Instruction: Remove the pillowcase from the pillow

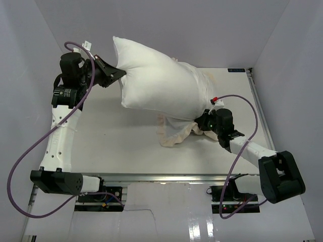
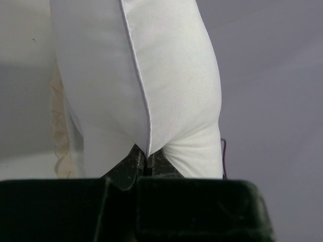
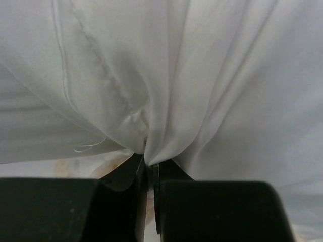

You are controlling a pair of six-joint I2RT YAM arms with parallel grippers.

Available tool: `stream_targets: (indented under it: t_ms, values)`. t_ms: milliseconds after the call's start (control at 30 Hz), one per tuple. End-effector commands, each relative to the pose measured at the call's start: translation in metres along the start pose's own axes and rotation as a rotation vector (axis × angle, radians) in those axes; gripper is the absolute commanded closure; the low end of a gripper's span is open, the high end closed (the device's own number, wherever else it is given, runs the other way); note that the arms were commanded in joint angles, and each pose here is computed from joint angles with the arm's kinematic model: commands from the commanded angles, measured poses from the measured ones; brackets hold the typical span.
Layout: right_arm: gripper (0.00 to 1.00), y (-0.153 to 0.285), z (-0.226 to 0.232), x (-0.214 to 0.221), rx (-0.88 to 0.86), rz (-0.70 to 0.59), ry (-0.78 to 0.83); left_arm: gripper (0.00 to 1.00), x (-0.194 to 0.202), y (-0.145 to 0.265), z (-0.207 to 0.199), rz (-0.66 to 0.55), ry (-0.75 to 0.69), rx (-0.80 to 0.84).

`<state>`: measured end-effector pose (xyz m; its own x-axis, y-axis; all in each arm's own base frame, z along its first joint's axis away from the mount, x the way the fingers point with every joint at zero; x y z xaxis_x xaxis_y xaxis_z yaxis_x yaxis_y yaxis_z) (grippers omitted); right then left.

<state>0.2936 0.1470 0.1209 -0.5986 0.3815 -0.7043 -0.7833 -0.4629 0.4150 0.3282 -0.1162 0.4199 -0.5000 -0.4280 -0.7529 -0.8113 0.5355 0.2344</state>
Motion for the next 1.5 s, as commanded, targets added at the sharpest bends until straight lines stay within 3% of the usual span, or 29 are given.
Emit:
stream_targets:
  t_ms: [0, 133, 300, 367, 500, 633, 767, 1000, 1267, 1467]
  values:
    - [0.92, -0.002, -0.054, 0.005, 0.249, -0.005, -0.029, 1.0, -0.06, 0.047, -0.067, -0.23, -0.088, 0.173]
    - [0.92, -0.001, -0.082, -0.005, 0.371, -0.049, -0.054, 1.0, -0.06, 0.058, -0.074, -0.221, -0.102, 0.167]
    - [0.92, 0.0, -0.11, -0.02, 0.415, -0.054, -0.143, 1.0, -0.082, 0.081, -0.07, -0.331, -0.195, -0.008]
    - [0.92, 0.003, -0.114, -0.026, 0.409, -0.069, -0.18, 1.0, -0.083, 0.08, -0.062, -0.321, -0.202, -0.063]
    - [0.92, 0.007, -0.099, -0.03, 0.32, -0.083, -0.18, 1.0, -0.06, 0.06, -0.02, -0.248, -0.211, -0.19]
    - [0.92, 0.006, -0.121, -0.035, 0.432, -0.096, -0.188, 1.0, -0.034, 0.053, 0.026, -0.237, -0.212, -0.316]
    - [0.92, -0.001, -0.145, -0.051, 0.482, -0.122, -0.271, 1.0, -0.038, 0.051, 0.043, -0.214, -0.229, -0.373]
    - [0.92, -0.012, -0.165, -0.073, 0.53, -0.181, -0.376, 1.0, -0.071, 0.071, 0.041, -0.311, -0.279, -0.512]
    - [0.92, 0.008, -0.18, -0.075, 0.52, -0.239, -0.416, 1.0, -0.112, 0.105, -0.006, -0.426, -0.29, -0.48]
    - [0.92, 0.014, -0.19, -0.081, 0.493, -0.253, -0.501, 1.0, -0.121, 0.125, -0.014, -0.487, -0.323, -0.515]
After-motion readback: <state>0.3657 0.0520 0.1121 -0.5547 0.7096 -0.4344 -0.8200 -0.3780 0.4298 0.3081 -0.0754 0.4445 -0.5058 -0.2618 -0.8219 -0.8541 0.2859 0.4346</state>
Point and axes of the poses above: each gripper's point midway between its finger pads, its own y axis back along the fingers, its own z axis along the line the jaws close on, x = y × z, the point moved 4 cm from there along y, back along the fingers, and after that the axes turned 15 degrees about -y, right-handed, at the moved point
